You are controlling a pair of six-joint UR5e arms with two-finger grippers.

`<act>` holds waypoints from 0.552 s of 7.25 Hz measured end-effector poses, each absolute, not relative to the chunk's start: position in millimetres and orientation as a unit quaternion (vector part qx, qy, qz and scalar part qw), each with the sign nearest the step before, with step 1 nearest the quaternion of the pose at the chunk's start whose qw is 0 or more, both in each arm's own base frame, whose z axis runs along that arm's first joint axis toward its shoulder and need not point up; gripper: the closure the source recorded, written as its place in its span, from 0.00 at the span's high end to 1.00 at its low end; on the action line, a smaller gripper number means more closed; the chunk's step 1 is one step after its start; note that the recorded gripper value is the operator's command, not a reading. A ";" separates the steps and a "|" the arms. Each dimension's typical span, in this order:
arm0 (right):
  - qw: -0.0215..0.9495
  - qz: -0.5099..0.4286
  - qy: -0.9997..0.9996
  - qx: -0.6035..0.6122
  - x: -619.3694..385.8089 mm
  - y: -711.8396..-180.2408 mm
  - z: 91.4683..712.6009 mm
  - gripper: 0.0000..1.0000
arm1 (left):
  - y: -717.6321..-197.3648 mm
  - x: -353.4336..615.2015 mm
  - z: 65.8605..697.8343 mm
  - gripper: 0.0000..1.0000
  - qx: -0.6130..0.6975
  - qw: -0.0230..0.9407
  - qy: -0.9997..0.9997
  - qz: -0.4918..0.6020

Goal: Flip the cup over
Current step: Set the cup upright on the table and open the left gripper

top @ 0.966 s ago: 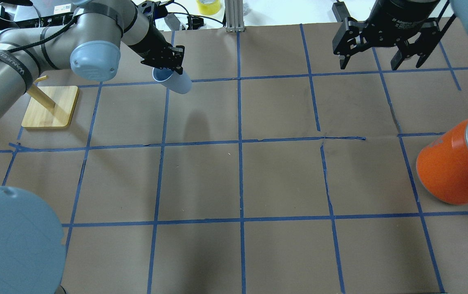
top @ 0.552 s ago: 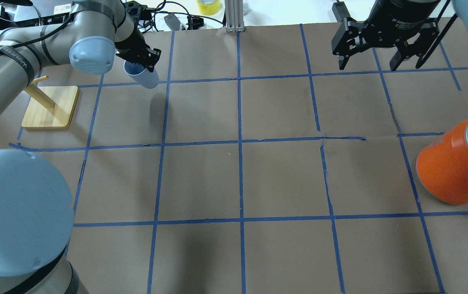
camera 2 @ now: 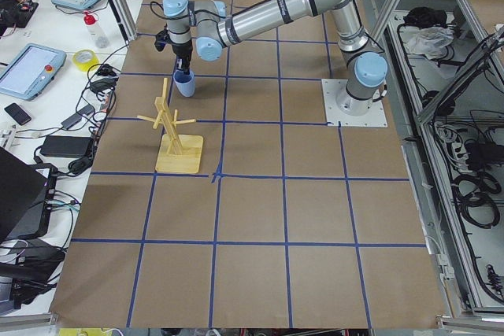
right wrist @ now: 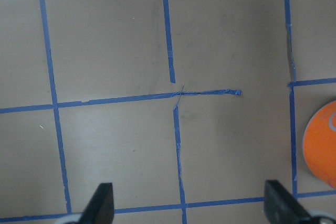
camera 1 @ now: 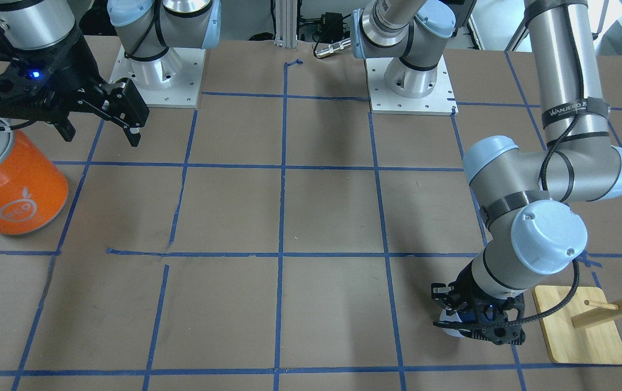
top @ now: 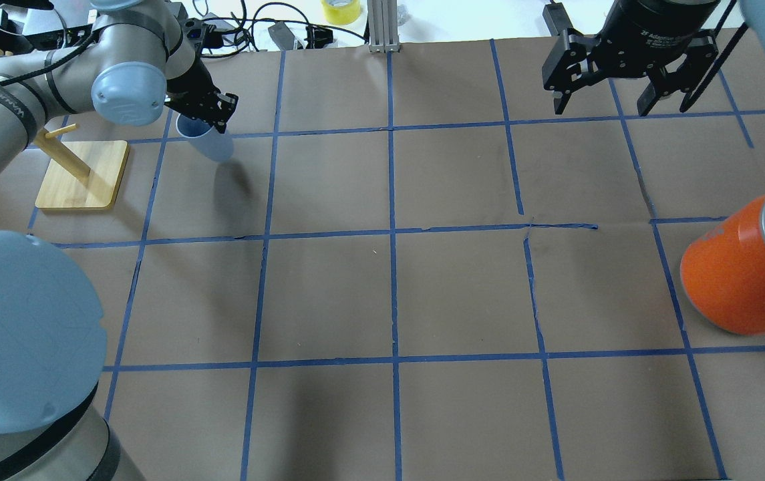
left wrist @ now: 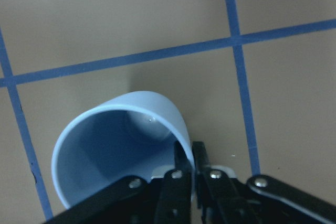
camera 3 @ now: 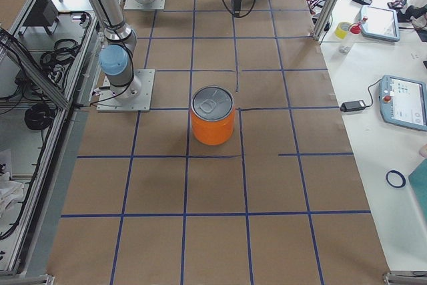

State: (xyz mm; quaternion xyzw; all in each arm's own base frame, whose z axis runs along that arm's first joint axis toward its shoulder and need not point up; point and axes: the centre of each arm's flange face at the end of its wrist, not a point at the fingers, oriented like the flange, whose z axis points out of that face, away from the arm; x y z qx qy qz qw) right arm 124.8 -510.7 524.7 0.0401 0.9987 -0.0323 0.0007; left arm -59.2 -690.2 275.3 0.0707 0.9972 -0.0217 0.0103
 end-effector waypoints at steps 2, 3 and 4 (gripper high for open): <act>-0.001 -0.032 0.999 0.040 124.7 -510.5 524.6 1.00 | -685.7 -57.5 273.5 0.76 0.068 0.012 0.997 -0.017; -0.001 -0.032 0.999 0.040 124.6 -510.4 524.6 1.00 | -686.3 -57.5 273.0 0.86 0.069 0.011 0.997 -0.020; -0.002 -0.032 0.999 0.039 124.4 -510.4 524.7 1.00 | -687.0 -58.8 275.2 1.00 0.070 0.010 0.997 -0.025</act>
